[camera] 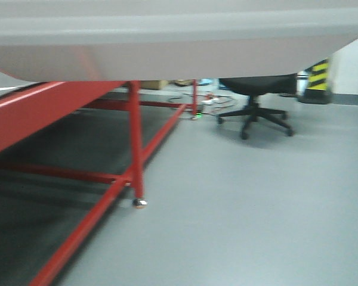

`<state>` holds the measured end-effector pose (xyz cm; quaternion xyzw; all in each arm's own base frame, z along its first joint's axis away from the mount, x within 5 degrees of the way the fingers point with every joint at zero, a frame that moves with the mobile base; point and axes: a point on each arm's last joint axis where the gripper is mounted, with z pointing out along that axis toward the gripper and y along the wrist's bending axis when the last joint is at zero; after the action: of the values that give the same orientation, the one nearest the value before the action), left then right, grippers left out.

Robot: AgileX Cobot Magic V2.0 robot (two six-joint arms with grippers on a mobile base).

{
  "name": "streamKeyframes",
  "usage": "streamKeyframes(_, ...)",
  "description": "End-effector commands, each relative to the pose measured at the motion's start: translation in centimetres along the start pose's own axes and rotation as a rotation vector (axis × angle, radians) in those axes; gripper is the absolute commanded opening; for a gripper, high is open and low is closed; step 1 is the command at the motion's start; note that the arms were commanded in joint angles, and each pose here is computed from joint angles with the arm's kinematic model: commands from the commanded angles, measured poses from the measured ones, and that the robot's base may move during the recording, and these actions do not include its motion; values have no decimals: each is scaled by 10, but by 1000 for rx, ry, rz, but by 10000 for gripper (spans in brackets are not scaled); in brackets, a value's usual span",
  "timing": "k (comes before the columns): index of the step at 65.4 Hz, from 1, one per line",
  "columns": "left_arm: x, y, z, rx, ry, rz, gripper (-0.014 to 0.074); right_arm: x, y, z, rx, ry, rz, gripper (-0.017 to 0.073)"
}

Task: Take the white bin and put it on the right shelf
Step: 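Carry the bin in both grippers while the base turns away from the table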

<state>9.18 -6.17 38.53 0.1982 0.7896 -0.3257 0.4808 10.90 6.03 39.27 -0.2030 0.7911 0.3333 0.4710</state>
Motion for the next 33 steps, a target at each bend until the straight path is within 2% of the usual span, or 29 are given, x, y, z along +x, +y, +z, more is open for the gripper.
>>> streamKeyframes(1, -13, -21, -6, 173, -93, -49, 241, -13, 19, -6, -145, -101, 26, 398)
streamKeyframes(33, -13, -21, -6, 173, -93, -49, 241, -13, 19, -6, -147, -99, 26, 398)
